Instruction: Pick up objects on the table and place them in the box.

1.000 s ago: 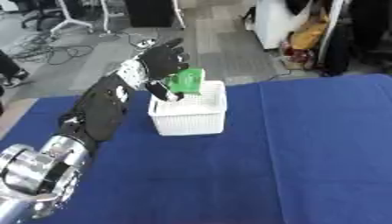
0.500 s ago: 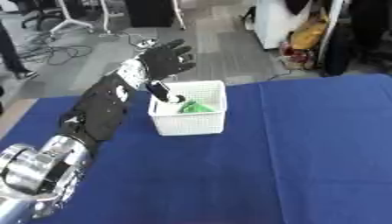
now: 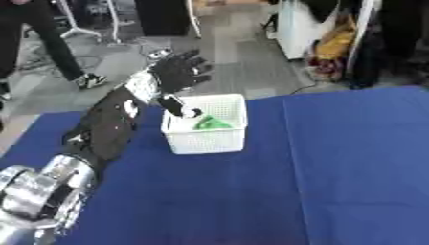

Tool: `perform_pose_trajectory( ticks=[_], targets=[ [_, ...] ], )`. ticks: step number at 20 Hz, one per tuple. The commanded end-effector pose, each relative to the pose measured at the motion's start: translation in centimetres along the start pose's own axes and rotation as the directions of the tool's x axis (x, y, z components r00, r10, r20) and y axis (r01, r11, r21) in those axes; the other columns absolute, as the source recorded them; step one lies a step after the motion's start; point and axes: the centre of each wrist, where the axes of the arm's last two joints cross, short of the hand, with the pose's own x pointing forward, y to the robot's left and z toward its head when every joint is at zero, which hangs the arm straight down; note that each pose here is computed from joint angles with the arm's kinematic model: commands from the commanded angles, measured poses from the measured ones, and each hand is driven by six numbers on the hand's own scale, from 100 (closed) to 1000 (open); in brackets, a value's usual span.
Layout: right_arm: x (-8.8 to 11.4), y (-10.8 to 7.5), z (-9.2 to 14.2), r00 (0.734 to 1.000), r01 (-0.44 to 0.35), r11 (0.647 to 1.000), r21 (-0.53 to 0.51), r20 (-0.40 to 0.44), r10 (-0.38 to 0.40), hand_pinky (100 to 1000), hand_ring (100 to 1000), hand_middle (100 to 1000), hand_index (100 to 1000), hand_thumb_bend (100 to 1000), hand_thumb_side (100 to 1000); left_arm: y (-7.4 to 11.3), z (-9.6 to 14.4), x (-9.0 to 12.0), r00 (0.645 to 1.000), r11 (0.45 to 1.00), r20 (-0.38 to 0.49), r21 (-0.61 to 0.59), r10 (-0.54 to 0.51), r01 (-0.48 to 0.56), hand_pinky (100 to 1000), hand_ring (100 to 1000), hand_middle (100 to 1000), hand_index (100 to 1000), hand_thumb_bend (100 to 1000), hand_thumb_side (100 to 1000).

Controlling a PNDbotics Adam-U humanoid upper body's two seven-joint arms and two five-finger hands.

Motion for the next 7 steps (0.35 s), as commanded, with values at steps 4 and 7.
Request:
perform_pose_trajectory(
  ticks=[4,7],
  targets=[
    [0.0,-1.2,0.2,0.998,-0.061,0.997,0.038,-0.004,0.062,142,230,241,410,100,949,1.5,3.4,-1.4,0.976,0.915,-0.015,0.35,0.219,-0.199,778,861,906,903,100,1000],
    [-0.3,-1.7,0.7,0.996,-0.084,0.995,0.056,-0.021,0.086,138,230,241,410,100,953,1.8,6.1,1.1,0.915,0.799,0.031,0.475,0.403,-0.368,616,824,874,887,105,993]
  ],
)
